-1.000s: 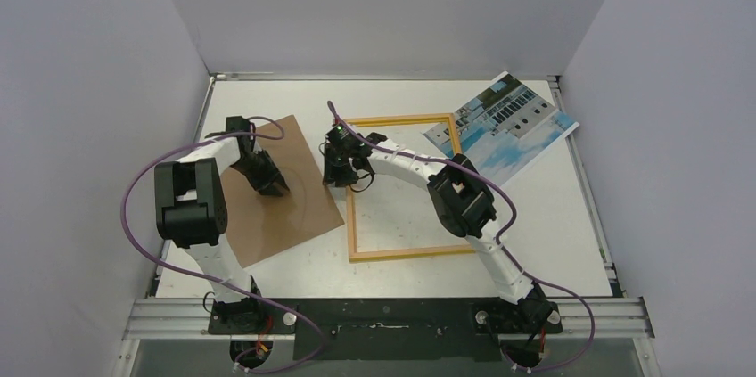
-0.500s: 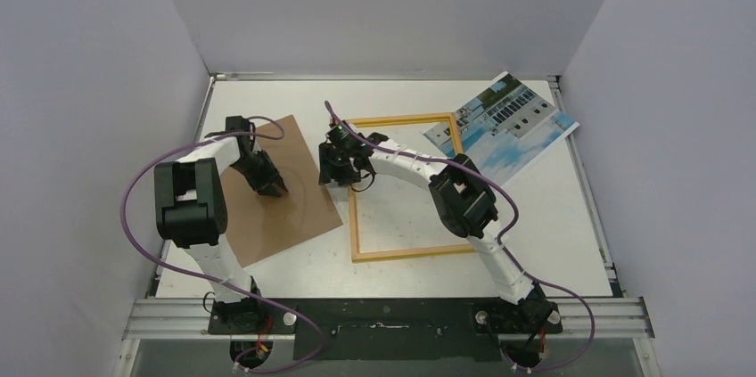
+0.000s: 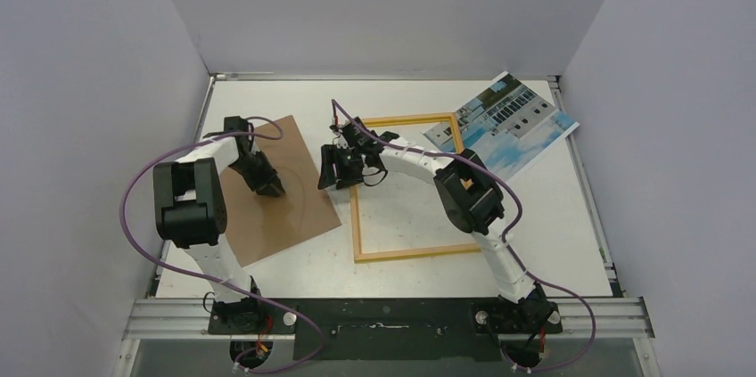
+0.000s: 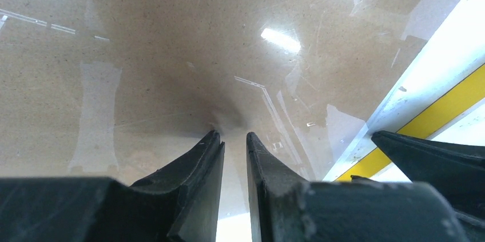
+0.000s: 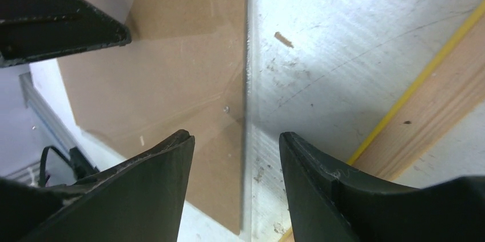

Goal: Put the photo into the frame

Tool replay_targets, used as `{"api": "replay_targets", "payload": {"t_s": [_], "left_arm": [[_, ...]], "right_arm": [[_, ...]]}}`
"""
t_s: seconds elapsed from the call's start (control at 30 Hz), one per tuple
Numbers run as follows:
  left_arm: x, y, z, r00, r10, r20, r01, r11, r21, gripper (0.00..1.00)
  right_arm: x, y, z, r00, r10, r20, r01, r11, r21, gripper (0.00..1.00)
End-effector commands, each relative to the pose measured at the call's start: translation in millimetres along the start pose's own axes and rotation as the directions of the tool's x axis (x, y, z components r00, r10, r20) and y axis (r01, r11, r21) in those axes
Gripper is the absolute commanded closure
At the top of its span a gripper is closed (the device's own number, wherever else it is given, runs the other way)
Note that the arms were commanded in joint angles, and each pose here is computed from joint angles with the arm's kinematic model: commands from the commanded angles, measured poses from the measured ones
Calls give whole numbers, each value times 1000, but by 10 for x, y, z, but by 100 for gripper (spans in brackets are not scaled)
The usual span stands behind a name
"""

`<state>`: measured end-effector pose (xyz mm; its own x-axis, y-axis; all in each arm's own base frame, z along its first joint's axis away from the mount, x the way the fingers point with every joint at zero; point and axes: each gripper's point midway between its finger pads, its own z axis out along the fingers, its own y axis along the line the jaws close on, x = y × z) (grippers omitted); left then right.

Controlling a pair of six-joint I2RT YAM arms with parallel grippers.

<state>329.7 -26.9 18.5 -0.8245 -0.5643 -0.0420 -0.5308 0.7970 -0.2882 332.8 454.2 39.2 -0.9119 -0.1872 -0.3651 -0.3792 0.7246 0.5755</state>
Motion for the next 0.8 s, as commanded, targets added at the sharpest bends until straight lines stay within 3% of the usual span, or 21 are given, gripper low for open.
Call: {"api": "replay_targets", "payload": {"t_s": [0.0,0.43,0.77], "left_arm": [[-29,60,45,1000,-3,13,3,1000,-13,79],[73,156,173,999,-42,-9,42,998,-43,80],[133,132,216,997,-75,-11,75,997,-15,80]], "right_arm": [[145,230,-145,997,-31,-74,21,992,-123,42],[175,379,-167,994,-14,-111,-9,980,-200,40],[-21,711,-208,994,52,-99,-86,919,-385,39]]}}
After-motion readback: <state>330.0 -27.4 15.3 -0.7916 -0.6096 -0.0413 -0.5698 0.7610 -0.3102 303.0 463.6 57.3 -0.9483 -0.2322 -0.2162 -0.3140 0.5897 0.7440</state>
